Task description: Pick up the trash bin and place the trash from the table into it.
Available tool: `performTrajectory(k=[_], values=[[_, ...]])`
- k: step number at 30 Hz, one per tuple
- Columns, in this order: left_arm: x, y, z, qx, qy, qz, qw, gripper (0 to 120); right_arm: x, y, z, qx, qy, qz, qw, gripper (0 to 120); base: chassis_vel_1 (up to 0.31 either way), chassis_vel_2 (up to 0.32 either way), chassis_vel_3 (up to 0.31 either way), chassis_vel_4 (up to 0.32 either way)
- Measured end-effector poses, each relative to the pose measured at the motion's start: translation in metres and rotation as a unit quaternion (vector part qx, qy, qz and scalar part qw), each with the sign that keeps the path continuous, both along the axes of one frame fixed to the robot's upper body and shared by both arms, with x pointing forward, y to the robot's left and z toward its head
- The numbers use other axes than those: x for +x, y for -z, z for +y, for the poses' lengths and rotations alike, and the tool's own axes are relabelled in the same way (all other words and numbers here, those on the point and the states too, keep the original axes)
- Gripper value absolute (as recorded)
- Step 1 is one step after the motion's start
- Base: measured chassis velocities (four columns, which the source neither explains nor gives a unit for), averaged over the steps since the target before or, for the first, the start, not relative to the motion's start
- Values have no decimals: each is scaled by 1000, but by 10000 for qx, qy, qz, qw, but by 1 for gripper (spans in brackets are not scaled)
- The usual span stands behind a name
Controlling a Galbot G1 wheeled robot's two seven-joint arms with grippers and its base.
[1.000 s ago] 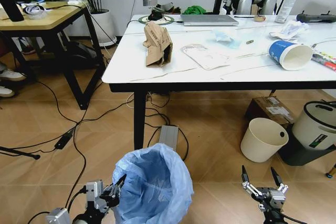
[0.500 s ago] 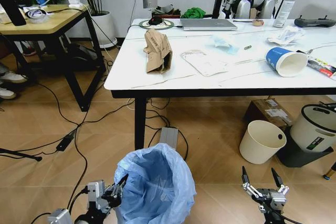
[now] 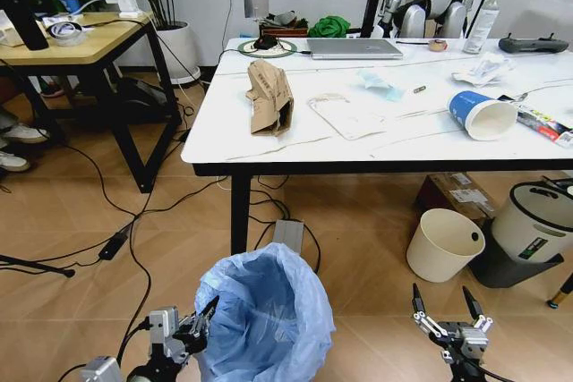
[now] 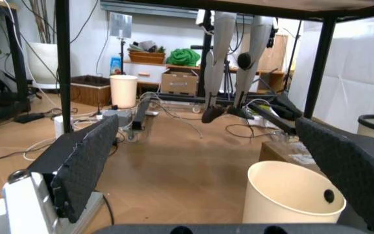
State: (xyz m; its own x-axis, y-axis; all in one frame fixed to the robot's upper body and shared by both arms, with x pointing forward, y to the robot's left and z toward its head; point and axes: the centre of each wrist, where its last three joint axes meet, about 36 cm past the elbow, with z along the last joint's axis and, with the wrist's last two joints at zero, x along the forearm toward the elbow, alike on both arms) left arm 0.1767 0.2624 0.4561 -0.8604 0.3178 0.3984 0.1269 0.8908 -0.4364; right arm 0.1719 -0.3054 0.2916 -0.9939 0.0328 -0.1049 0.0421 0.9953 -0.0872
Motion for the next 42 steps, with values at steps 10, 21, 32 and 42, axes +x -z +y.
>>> performTrajectory(k=[10, 21, 32, 42], values=[[-2, 2, 0, -2, -11, 32, 10000, 0, 2, -1, 0, -6, -25, -22, 10000, 100, 0, 0, 0, 0], [-3, 4, -3, -36, 8, 78, 10000, 0, 0, -2, -1, -10, -24, -11, 10000, 100, 0, 0, 0, 0], [-2, 5, 0, 35, -43, 88, 9999, 0, -1, -1, 1, 20, 4, -7, 10000, 100, 0, 0, 0, 0], [-2, 4, 1, 70, -62, 131, 9999, 0, -2, 0, 1, 17, 13, -5, 10000, 100, 0, 0, 0, 0]])
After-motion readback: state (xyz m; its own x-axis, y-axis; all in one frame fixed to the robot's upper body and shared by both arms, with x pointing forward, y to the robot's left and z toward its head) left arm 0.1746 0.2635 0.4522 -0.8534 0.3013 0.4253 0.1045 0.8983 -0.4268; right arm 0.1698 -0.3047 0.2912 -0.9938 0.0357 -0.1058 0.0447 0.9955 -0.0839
